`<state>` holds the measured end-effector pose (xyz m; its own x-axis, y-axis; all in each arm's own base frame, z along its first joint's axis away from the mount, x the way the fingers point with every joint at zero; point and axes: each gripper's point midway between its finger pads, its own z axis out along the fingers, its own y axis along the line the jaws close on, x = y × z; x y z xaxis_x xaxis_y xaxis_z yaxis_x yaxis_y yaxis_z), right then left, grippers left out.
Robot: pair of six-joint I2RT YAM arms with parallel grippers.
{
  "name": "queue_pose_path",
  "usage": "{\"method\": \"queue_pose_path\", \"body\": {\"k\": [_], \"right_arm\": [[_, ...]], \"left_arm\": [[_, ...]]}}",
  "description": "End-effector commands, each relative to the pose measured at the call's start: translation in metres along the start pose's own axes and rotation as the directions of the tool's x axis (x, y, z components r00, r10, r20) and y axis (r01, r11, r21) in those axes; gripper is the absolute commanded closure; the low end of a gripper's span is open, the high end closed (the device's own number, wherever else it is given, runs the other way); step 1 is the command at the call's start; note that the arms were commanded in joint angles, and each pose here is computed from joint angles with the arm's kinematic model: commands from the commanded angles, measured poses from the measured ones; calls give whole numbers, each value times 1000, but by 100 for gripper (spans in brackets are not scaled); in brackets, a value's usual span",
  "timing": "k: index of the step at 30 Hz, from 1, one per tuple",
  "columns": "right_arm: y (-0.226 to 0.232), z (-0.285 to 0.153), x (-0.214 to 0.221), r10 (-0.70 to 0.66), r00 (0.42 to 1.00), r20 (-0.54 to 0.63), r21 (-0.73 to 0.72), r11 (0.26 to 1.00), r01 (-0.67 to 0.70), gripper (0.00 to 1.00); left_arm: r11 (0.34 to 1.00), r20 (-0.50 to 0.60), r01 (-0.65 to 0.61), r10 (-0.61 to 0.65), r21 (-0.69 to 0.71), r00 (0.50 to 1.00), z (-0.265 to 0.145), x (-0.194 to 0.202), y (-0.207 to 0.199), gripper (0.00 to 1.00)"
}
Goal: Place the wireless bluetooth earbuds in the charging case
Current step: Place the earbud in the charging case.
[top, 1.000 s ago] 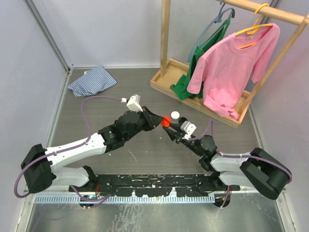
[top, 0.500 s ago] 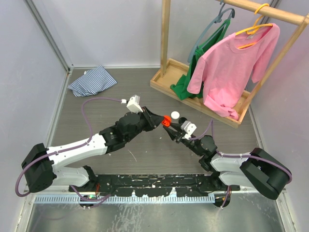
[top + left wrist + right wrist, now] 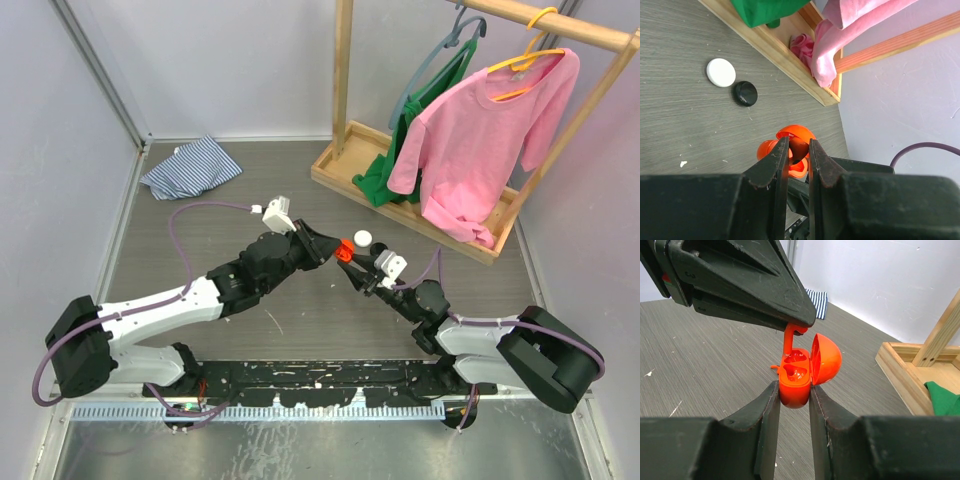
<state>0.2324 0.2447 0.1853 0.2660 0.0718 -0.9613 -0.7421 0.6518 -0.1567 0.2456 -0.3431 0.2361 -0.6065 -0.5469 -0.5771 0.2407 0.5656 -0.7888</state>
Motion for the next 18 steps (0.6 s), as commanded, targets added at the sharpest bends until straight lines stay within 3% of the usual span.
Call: {"method": "queue_pose_path", "body": {"k": [1, 18], "right_arm": [[-3, 2, -29, -30, 994, 107, 14, 1000, 28, 99], [-4, 2, -31, -30, 993, 112, 17, 999, 28, 99]], "left_arm": [[999, 53, 20, -22, 41, 998, 2, -10, -13, 98], [1000, 55, -7, 8, -6, 998, 4, -1, -1, 96]]}}
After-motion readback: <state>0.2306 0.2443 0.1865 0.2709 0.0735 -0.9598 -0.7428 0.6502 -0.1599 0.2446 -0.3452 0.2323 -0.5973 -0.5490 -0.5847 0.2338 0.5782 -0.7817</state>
